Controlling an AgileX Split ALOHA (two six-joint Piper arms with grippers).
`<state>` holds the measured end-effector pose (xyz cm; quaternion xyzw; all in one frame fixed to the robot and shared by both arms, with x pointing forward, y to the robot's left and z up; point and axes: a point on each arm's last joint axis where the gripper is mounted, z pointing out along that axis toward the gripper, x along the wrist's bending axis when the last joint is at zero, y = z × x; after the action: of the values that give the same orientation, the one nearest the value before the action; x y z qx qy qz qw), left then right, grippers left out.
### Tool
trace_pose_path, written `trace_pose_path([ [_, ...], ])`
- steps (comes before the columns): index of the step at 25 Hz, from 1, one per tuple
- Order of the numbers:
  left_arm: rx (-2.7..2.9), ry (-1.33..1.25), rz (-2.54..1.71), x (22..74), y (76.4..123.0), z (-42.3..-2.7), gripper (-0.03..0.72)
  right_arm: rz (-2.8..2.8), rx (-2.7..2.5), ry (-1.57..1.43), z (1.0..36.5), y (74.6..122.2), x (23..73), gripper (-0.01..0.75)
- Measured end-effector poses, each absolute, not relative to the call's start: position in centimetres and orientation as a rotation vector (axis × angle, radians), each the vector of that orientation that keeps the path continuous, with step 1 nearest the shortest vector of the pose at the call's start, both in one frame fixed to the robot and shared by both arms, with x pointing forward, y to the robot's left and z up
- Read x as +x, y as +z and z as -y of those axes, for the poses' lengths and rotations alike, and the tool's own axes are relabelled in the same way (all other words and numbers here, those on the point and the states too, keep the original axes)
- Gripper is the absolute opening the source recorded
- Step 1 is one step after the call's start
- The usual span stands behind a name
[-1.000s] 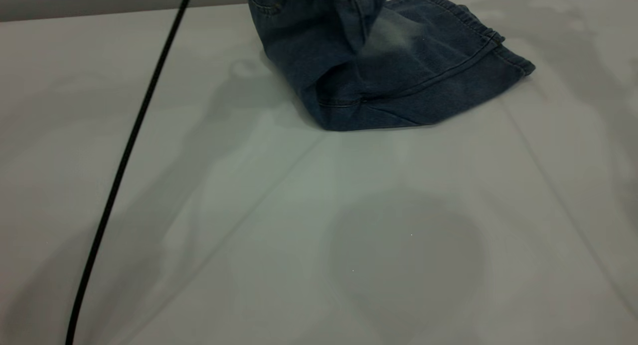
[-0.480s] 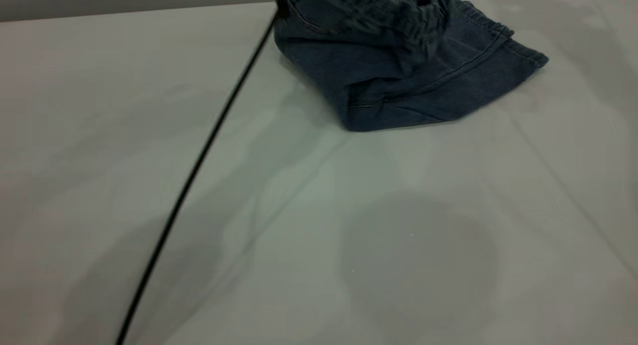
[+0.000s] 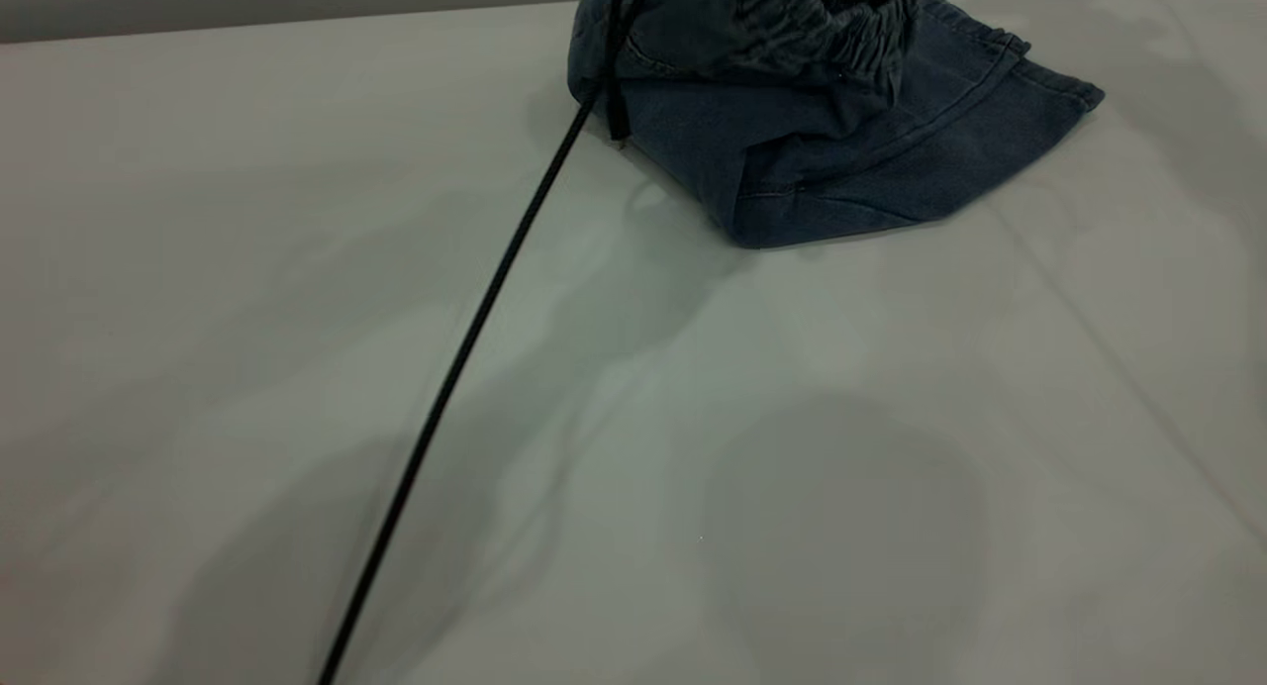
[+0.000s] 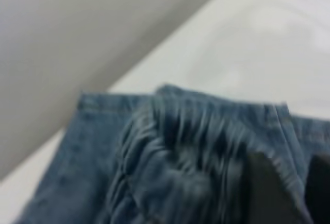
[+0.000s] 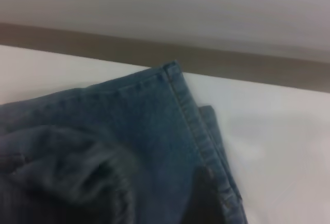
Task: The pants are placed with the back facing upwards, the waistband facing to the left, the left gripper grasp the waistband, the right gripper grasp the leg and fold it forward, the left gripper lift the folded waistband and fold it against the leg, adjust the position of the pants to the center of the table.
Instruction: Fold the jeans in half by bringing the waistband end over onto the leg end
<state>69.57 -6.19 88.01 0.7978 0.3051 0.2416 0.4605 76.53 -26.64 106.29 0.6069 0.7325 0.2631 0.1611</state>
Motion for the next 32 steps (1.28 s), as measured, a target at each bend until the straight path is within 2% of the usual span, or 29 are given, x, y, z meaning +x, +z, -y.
trace_pose_path([
  [5,1.900,0.674,-0.746,69.4,88.6,6.8,0.471,-2.084,1.727,0.758,26.6,106.3,76.6,0.480],
  [7,1.884,0.692,-0.742,69.3,88.8,7.0,0.524,-2.079,1.723,0.763,26.6,106.4,76.6,0.480],
  [9,1.851,0.721,-0.741,69.4,89.7,7.0,0.546,-2.073,1.718,0.769,26.7,106.4,76.7,0.480],
  [14,1.785,0.720,-0.730,69.4,94.1,6.8,0.557,-2.068,1.699,0.773,26.7,106.5,76.8,0.480],
  [20,1.928,0.503,-0.711,68.5,97.5,5.5,0.559,-2.074,1.672,0.761,26.8,106.9,76.7,0.480],
  [26,2.307,0.294,-0.805,67.3,94.1,3.4,0.560,-2.038,1.621,0.821,26.8,110.6,75.5,0.480],
  [32,2.511,0.292,-0.978,67.2,89.7,2.0,0.560,-1.982,1.552,0.941,26.4,115.5,73.4,0.480],
])
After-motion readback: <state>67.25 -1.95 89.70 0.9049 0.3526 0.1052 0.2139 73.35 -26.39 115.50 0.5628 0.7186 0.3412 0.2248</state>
